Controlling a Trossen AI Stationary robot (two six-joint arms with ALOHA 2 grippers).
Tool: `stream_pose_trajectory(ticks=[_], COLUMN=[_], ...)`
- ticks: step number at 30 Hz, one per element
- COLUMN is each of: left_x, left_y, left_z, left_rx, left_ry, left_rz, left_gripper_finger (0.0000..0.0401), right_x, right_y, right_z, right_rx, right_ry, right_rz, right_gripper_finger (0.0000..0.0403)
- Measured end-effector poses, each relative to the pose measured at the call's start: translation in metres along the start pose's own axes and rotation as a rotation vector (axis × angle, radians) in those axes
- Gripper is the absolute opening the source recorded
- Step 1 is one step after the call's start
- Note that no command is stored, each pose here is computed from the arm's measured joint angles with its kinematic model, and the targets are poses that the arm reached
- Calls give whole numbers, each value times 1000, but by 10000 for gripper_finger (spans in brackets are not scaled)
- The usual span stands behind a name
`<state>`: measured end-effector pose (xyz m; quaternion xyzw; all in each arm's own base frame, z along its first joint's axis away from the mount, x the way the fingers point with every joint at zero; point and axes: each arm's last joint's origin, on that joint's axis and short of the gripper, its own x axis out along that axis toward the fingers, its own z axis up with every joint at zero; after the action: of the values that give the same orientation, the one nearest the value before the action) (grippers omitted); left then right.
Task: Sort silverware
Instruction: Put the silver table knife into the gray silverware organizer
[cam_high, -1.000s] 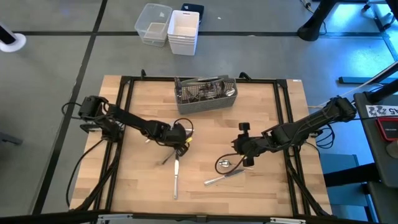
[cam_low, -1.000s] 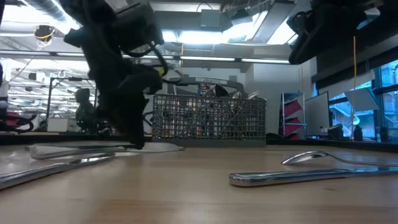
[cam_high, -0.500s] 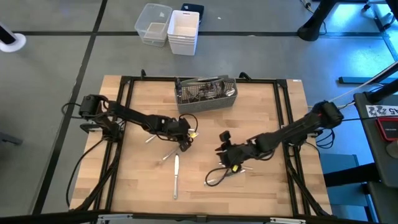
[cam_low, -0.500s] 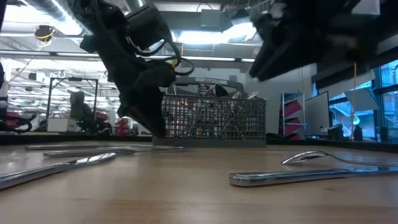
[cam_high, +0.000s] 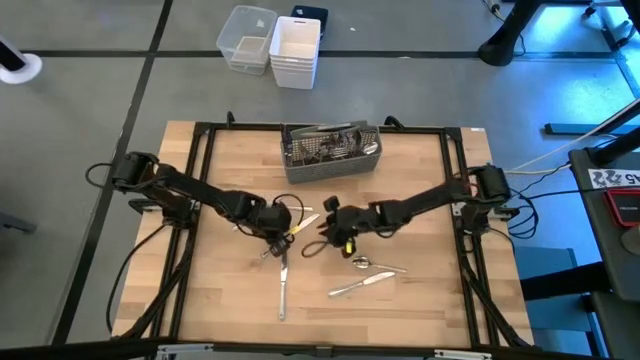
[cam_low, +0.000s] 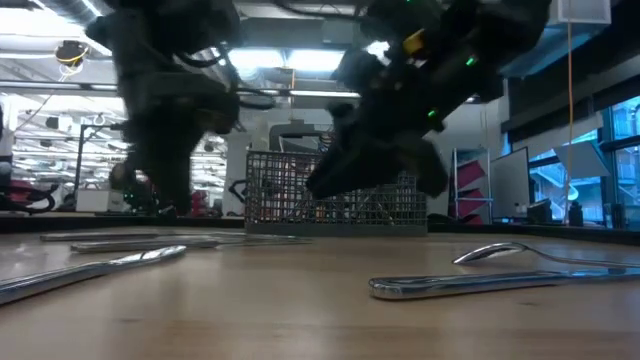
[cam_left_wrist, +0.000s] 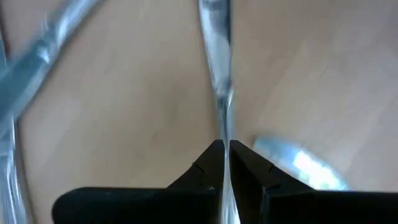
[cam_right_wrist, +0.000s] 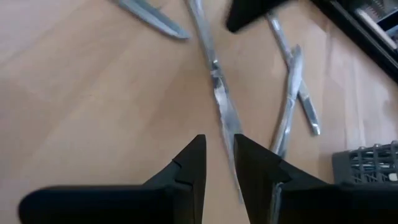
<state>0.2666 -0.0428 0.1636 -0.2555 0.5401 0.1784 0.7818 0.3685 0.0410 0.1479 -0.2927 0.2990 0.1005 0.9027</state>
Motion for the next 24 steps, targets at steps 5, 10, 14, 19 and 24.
stream_pose_trajectory(ticks=[5,10,14,19,24], left_x=[0,4,4,4,8], left_y=[-3,-8,-12,-12,-20], left_z=[-21,-30,-32,-30,-24], left_rx=[-33,-9,55,73,137], left_ry=[86,74,60,43,-84], left_rz=[65,33,11,14,-11], left_gripper_finger=[17,18,42,106,154], right_x=[16,27,31,30,29], right_y=[-14,-19,-21,-30,-38], right_z=[-18,-27,-23,-8,4], right_rx=[39,87,135,180,180], right_ry=[-18,17,39,108,109], right_rz=[-20,-8,6,46,54], right_gripper_finger=[83,83,83,83,83])
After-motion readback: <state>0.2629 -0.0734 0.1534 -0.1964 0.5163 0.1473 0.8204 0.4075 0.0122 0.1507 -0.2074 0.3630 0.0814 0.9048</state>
